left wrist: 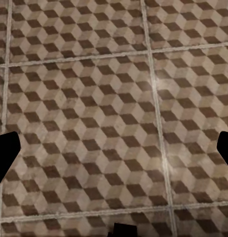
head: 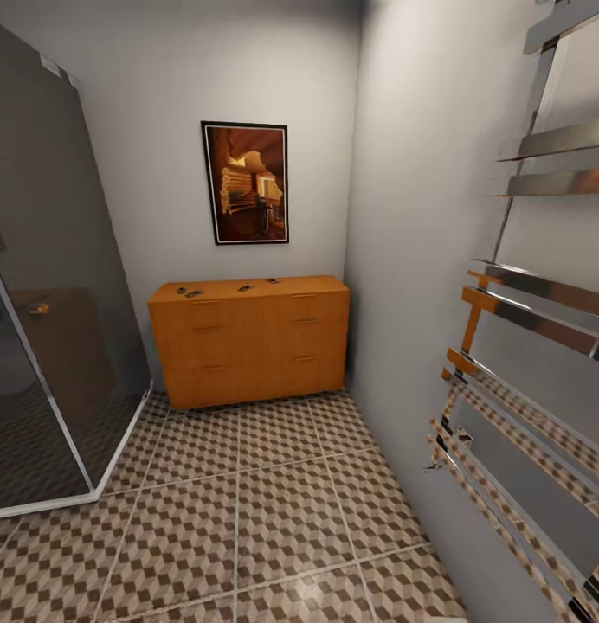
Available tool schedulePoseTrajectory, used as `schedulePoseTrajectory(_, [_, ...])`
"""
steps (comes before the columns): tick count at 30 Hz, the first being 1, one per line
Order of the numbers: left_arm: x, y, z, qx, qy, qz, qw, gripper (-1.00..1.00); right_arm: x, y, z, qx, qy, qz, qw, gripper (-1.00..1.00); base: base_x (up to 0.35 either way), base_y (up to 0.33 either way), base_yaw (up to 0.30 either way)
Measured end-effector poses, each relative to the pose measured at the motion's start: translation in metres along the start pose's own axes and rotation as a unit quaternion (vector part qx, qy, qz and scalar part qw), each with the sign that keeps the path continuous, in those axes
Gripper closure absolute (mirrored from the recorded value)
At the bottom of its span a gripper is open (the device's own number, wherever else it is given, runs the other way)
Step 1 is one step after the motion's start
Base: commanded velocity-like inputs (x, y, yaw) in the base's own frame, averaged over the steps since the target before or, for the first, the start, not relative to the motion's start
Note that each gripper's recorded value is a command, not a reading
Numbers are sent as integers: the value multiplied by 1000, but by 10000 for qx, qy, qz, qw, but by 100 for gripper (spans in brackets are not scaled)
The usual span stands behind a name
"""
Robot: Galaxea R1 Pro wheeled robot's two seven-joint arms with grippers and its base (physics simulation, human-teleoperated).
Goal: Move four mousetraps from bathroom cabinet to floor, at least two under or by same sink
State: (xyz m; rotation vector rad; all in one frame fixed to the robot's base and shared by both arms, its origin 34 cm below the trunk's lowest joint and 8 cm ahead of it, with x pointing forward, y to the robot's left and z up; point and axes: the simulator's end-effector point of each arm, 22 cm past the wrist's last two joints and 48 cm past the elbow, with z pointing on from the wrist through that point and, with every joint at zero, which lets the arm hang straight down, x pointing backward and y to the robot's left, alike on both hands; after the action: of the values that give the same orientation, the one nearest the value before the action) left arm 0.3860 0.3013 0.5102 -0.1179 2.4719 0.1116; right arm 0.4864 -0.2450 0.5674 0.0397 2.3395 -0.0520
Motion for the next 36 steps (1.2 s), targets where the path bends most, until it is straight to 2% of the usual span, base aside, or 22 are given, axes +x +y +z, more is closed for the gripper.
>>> schedulePoseTrajectory(10, [0,0,0,0,0,0,10000,-100,0,0,0,0,0,0,10000,-100,12,0,274])
schedulePoseTrajectory(18, [0,0,0,-1,0,-2,10000,-100,0,0,0,-1,0,0,10000,-100,135,0,260])
schedulePoseTrajectory(36, [0,0,0,-1,-3,-2,10000,-100,0,0,-1,2,-2,-1,10000,-100,323,0,26])
